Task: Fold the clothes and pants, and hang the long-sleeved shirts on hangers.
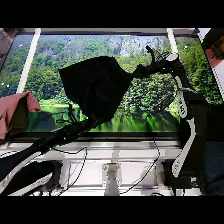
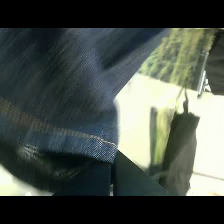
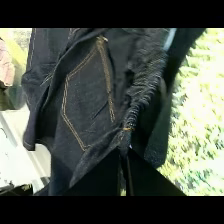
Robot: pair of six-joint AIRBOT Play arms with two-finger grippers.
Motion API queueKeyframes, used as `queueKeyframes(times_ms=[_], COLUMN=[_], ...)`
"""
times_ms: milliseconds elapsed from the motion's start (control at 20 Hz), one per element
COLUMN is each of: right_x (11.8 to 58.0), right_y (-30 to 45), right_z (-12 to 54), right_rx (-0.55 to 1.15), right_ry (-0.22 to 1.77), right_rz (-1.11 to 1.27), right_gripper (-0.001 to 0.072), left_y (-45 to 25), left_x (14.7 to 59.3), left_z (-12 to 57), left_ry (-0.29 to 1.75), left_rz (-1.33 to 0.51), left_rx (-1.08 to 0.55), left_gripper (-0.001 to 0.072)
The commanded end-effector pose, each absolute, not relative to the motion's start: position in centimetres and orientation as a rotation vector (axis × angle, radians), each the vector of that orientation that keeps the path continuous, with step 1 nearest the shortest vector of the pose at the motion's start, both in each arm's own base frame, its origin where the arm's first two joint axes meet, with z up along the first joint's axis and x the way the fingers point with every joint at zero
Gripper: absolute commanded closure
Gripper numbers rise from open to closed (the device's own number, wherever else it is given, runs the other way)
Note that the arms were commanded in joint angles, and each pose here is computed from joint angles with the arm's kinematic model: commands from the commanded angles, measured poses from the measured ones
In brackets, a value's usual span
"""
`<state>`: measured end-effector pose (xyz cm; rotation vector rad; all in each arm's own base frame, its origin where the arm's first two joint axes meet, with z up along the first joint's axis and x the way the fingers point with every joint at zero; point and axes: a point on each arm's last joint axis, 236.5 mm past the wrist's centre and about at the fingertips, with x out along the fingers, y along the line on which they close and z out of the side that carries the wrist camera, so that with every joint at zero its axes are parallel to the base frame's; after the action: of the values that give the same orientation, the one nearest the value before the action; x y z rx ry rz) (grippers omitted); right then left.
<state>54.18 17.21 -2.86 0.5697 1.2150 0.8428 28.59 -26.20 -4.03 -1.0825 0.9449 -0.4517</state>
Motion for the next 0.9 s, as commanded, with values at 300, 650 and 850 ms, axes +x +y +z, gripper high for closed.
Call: queueKeyframes(times_ms=[300,650,850], right_x=[51.4,47.0,44.0], right_y=[11.4,12.7,13.0], right_z=[-1.3,1.8,2.1], right_rx=[0.716,0.728,0.742], right_ry=[1.320,1.272,1.178], right_rz=[0.782,0.813,0.725], right_gripper=[0.0694,0.0694,0.0695], left_y=[-21.9,-24.2,-24.6], left_x=[40.3,44.6,44.6], left_z=[4.5,5.6,6.5], left_ry=[0.624,0.647,0.703], left_rz=[-0.448,-0.504,-0.568], left_rx=[-0.854,-0.748,-0.655], left_gripper=[0.0701,0.0701,0.0701])
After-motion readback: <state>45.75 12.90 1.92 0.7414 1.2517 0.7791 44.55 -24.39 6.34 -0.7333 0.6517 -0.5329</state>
